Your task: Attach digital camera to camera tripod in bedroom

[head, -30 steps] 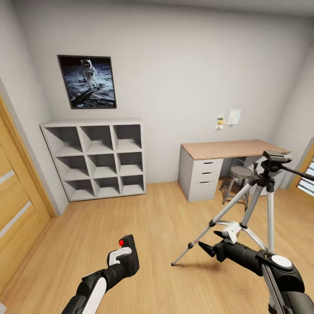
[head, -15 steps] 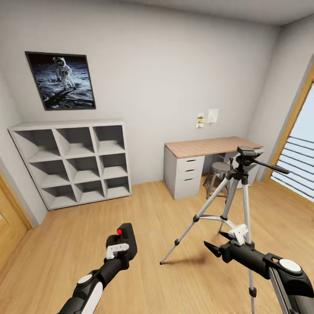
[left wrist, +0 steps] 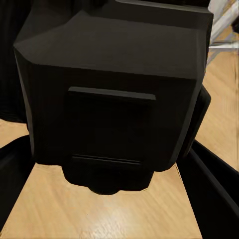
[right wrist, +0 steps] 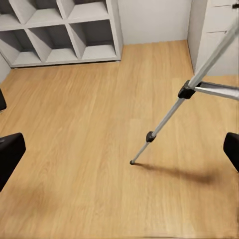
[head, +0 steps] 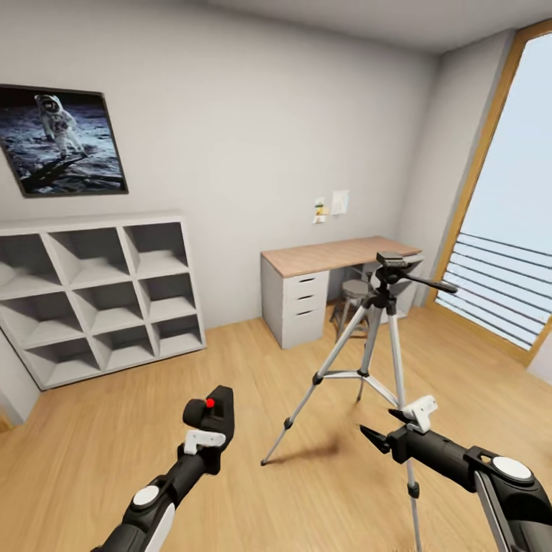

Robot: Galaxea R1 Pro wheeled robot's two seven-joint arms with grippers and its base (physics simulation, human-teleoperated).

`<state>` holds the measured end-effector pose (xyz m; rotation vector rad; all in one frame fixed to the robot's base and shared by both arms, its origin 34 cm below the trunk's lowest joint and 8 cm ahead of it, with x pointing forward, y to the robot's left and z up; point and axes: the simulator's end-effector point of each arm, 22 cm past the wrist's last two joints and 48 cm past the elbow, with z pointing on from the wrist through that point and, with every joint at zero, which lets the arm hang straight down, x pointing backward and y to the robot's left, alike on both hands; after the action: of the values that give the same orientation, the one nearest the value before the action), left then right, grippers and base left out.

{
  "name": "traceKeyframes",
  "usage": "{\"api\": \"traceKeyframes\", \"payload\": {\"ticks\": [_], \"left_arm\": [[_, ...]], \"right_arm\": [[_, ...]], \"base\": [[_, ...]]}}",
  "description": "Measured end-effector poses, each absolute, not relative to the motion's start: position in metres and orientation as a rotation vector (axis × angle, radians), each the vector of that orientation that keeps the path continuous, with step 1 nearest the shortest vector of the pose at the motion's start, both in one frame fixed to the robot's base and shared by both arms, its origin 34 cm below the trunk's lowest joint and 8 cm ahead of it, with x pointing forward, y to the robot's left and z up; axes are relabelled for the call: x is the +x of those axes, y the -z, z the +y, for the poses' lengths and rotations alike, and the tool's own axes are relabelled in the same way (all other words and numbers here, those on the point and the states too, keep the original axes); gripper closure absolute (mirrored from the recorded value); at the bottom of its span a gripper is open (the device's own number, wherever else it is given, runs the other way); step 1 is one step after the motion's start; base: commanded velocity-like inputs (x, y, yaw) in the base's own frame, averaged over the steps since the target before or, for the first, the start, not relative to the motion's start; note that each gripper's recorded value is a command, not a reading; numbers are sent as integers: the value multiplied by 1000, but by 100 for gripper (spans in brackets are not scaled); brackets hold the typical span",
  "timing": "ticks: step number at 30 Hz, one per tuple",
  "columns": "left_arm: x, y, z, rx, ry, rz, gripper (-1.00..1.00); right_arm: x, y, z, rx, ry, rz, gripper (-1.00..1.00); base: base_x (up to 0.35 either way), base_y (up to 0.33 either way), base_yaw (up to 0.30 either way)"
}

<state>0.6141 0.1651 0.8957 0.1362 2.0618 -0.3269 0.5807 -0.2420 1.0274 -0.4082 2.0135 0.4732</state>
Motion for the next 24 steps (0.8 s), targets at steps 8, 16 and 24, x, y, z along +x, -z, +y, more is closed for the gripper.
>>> {"api": "traceKeyframes", "payload": {"ticks": [8, 16, 24], "left_arm": [[621, -951, 153, 279, 483, 1863, 100], [611, -966, 152, 233, 591, 2055, 100], [612, -987, 207, 0, 583, 2113, 100]], "right_arm": [[582, -1029, -257, -378, -451, 2016, -100], [582, -1030, -271, -351, -431, 2019, -100], [583, -1030, -274, -342, -426, 2022, -100]], "base": [[0, 0, -256], [0, 0, -87], [0, 0, -11]]}}
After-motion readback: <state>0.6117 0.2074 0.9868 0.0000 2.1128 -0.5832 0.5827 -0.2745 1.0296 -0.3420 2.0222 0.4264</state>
